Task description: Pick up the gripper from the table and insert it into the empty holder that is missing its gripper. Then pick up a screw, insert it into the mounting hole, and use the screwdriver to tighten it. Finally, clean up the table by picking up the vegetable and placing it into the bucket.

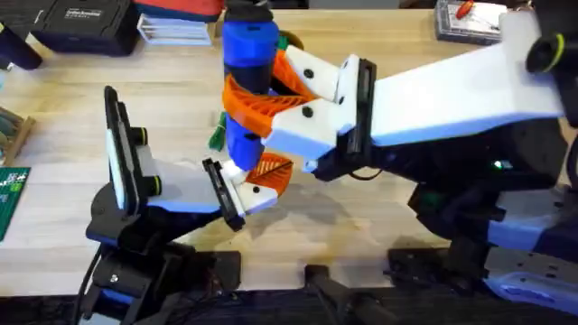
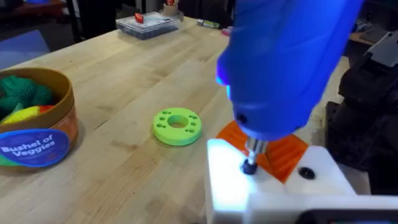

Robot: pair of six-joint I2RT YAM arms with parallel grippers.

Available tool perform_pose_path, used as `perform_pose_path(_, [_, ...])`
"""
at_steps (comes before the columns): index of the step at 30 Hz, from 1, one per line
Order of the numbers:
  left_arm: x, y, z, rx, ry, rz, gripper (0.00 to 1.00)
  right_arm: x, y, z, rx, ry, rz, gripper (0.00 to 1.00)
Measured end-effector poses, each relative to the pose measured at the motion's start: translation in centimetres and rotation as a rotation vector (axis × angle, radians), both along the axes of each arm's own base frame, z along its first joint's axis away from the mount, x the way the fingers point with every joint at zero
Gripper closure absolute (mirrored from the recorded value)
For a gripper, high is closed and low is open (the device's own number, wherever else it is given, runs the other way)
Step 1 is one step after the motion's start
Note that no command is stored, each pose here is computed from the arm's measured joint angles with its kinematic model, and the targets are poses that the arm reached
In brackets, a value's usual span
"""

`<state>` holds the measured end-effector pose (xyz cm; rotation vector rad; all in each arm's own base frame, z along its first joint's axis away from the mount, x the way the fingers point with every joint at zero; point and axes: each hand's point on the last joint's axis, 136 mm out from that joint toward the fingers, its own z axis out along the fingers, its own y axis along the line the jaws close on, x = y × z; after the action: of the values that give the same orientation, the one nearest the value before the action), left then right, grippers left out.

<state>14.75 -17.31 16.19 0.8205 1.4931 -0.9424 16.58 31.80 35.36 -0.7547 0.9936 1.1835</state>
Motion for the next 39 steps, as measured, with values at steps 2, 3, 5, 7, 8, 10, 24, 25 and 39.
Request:
perform_pose_path(2, [0.0,0.0,0.0,0.000,0.000,0.000,0.989,0.0,0.0,-0.1,-0.003,0.002,0.000,0.974])
perform_pose_path(3, [0.0,0.0,0.0,0.000,0.000,0.000,0.989,0.0,0.0,-0.1,-0.004,0.003,-0.001,0.974])
perform_pose_path(5, [0.0,0.0,0.0,0.000,0.000,-0.001,0.989,0.0,0.1,-0.1,-0.005,0.003,0.000,0.974])
perform_pose_path(7, [-0.1,0.0,0.0,0.001,-0.001,-0.005,0.989,0.0,0.1,-0.1,-0.006,0.004,0.000,0.974])
perform_pose_path(8, [-0.1,-0.1,0.0,0.001,-0.001,-0.006,0.989,0.0,0.1,-0.1,-0.006,0.004,0.000,0.974])
perform_pose_path(10, [-0.1,-0.1,0.0,0.000,0.000,-0.005,0.989,0.1,0.0,-0.2,-0.007,0.006,-0.001,0.974])
perform_pose_path(24, [-0.4,-0.2,0.0,0.000,0.001,-0.026,0.989,-0.2,0.2,-0.2,-0.011,0.004,0.011,0.974])
perform_pose_path(25, [-0.5,-0.3,0.0,0.001,0.000,-0.029,0.989,-0.3,0.2,-0.2,-0.012,0.002,0.015,0.974])
perform_pose_path(39, [-0.5,-0.3,0.7,-0.003,-0.042,-0.031,0.989,-0.5,-0.4,0.9,0.029,-0.034,0.023,0.974])
